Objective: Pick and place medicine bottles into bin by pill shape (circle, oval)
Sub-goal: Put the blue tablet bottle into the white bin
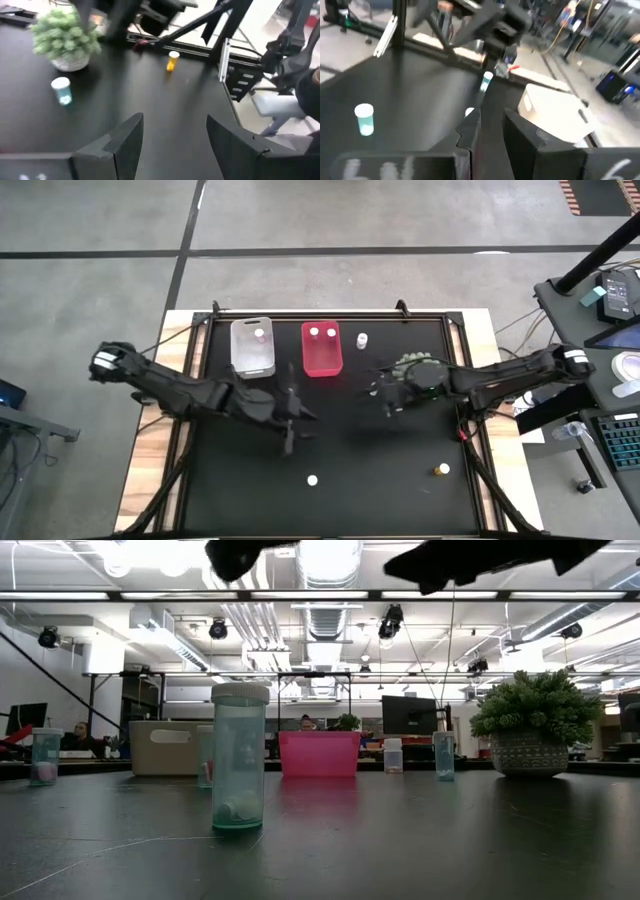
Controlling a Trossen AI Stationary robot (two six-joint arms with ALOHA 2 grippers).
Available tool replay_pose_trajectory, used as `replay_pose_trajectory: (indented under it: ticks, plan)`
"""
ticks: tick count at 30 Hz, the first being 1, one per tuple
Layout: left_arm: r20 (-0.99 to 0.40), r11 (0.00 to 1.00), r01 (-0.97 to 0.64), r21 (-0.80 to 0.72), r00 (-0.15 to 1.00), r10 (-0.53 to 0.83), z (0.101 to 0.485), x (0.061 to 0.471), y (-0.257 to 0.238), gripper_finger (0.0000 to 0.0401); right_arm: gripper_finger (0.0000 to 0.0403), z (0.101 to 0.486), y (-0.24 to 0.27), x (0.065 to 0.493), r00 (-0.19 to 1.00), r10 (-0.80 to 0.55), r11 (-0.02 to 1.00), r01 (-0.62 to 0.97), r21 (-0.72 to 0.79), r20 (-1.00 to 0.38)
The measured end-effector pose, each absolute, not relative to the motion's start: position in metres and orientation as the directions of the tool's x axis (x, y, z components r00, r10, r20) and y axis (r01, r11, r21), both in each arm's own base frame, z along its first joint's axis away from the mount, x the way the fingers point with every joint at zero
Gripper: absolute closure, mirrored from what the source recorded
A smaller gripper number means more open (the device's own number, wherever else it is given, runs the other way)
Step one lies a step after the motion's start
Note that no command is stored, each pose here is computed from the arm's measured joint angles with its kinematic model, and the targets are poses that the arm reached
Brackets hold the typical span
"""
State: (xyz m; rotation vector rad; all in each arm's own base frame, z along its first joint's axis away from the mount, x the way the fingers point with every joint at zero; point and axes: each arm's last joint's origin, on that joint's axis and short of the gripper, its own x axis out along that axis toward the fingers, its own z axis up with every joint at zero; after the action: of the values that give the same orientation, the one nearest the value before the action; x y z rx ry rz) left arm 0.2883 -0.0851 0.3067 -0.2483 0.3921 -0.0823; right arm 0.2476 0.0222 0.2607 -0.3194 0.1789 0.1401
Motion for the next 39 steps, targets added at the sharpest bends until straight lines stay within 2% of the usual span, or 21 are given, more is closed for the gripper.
replay_pose_trajectory:
  ticks: [9, 15, 25, 31, 39]
  plan:
    - [-0.557, 0.969, -0.028, -0.245, 0.822, -0.117, 0.314, 0.336, -0.131, 0.0199, 0.0335, 0.256, 0.019, 0.207, 0.988, 0.111, 0.951, -0.138, -0.277, -0.11]
    - [-0.736, 0.969, -0.1, -0.224, 0.669, -0.101, 0.303, 0.35, -0.157, 0.0199, 0.0333, 0.256, 0.018, 0.193, 0.991, 0.111, 0.968, -0.124, -0.22, -0.068]
    - [-0.771, 0.948, -0.13, -0.291, 0.619, -0.152, 0.286, 0.364, -0.213, 0.0199, 0.0334, 0.251, 0.02, 0.19, 0.989, 0.127, 0.981, -0.137, -0.136, -0.08]
    - [-0.822, 0.938, -0.181, -0.294, 0.548, -0.152, 0.273, 0.349, -0.235, 0.0199, 0.0333, 0.253, 0.021, 0.192, 0.99, 0.131, 0.983, -0.136, -0.124, -0.047]
    - [-0.82, 0.945, -0.178, -0.276, 0.556, -0.135, 0.269, 0.333, -0.257, 0.0199, 0.0335, 0.25, 0.021, 0.195, 0.99, 0.13, 0.98, -0.136, -0.148, -0.047]
